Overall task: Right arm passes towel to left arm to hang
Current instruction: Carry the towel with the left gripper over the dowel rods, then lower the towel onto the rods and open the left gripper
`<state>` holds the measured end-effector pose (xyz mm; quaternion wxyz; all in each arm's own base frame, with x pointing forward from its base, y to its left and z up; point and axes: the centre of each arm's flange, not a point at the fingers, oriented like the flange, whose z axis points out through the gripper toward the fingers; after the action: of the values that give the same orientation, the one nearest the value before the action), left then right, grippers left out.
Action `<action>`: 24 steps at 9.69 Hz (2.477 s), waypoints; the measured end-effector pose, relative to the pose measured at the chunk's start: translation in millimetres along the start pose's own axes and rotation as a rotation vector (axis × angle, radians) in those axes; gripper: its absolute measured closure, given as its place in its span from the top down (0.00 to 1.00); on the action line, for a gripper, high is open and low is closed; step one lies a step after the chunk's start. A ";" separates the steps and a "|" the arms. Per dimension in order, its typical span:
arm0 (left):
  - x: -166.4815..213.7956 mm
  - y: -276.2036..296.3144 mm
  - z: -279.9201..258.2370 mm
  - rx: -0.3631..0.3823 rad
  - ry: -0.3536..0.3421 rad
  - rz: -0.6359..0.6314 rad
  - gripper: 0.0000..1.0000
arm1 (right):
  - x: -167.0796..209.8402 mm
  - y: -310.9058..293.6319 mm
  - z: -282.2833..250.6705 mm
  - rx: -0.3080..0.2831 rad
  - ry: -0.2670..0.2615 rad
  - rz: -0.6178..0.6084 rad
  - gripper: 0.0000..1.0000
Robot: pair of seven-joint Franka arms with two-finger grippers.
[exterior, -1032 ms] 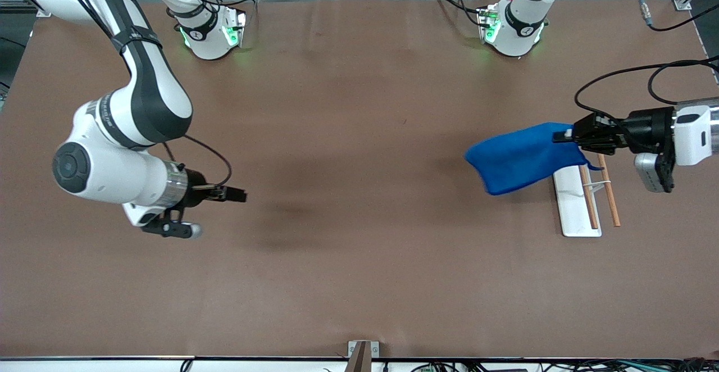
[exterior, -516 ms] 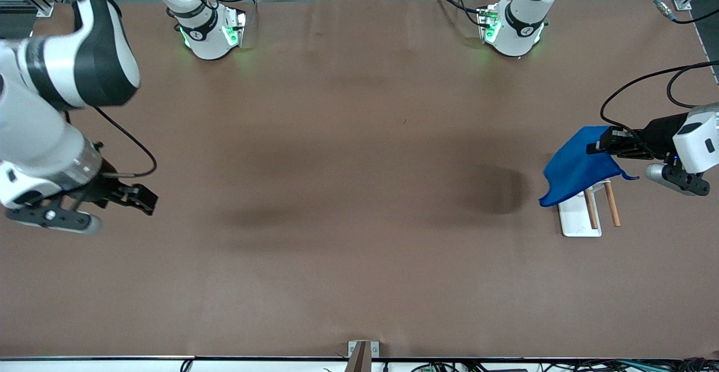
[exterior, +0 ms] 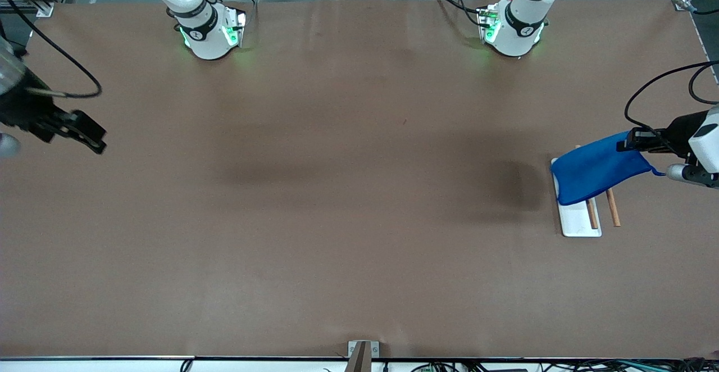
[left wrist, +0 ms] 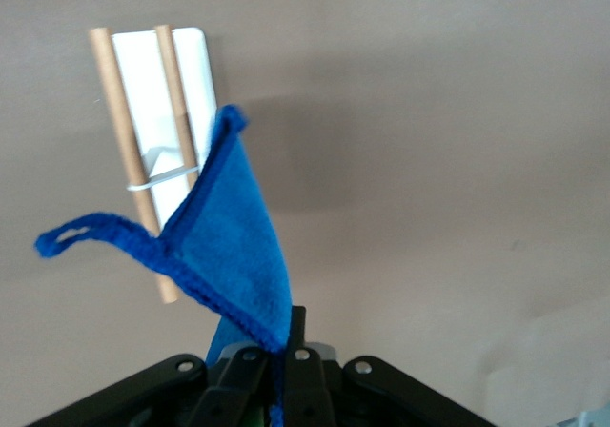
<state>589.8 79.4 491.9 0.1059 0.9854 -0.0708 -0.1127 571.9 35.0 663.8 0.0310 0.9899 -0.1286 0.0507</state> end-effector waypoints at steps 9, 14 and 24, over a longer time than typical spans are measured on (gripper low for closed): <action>-22.4 -87.6 31.0 0.090 -0.091 -0.034 0.02 | -4.3 86.7 27.3 0.006 -0.051 -0.138 1.00; -18.0 -147.5 62.0 0.113 -0.086 -0.023 0.02 | -2.8 97.6 27.9 0.006 -0.053 -0.146 1.00; 8.1 -165.3 87.2 0.066 0.021 -0.062 0.56 | -2.9 97.6 28.1 0.006 -0.053 -0.146 1.00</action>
<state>596.0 221.2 370.1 0.0704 0.9912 -0.0428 -0.1032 546.6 -60.6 640.3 0.0282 0.9977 -0.0567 0.0224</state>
